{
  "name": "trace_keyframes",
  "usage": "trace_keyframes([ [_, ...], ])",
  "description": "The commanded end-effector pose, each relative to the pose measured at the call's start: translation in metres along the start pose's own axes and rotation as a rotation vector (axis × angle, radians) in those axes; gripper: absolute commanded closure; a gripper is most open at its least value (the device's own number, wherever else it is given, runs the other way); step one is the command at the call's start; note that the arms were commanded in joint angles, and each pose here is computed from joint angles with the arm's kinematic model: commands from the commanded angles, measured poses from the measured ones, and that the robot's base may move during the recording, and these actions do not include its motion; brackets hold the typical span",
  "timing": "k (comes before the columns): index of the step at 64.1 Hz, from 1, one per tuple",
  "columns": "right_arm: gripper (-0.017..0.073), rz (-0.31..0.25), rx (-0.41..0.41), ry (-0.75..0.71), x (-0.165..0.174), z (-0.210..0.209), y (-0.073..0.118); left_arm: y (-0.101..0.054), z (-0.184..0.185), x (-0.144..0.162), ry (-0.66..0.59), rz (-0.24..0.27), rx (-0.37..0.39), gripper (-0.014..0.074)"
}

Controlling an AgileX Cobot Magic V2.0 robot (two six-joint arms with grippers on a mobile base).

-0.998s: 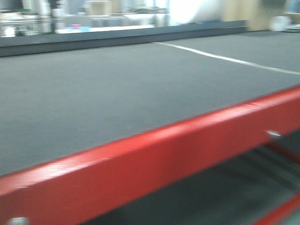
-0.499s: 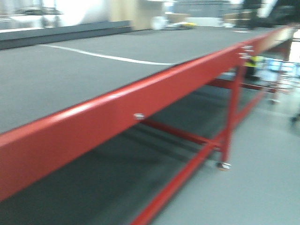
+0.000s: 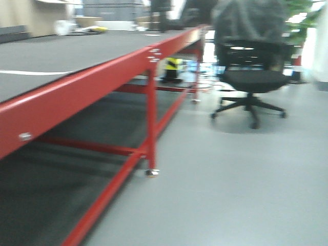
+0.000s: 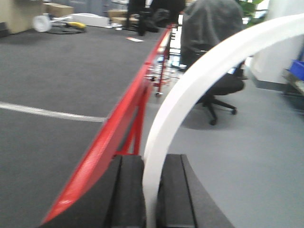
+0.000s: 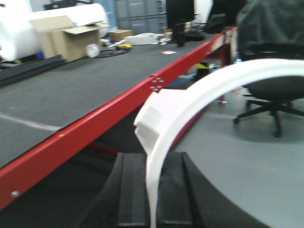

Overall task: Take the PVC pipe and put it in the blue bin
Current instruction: 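Drive the base away from the table holding both arcs, then drive the base to the shelf of blue bins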

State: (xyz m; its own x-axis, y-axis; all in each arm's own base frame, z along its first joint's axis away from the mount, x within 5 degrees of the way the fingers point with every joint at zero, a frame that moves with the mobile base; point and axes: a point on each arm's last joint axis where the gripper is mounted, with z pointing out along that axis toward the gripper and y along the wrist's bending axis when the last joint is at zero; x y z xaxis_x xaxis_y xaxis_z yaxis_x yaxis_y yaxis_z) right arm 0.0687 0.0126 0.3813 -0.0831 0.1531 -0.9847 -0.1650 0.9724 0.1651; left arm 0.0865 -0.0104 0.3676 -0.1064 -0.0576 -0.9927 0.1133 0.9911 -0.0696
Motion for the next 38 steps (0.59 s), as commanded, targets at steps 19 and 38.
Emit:
trace_keyframes([
  [19, 0.0727, -0.017, 0.000, -0.029, -0.0017, -0.0002, -0.0001, -0.0008, -0.0010, -0.0036, -0.033, -0.009, 0.009, 0.0704],
  [38, 0.0727, -0.017, 0.000, -0.029, -0.0017, -0.0002, -0.0001, -0.0008, -0.0010, -0.0036, -0.033, -0.009, 0.009, 0.0704],
])
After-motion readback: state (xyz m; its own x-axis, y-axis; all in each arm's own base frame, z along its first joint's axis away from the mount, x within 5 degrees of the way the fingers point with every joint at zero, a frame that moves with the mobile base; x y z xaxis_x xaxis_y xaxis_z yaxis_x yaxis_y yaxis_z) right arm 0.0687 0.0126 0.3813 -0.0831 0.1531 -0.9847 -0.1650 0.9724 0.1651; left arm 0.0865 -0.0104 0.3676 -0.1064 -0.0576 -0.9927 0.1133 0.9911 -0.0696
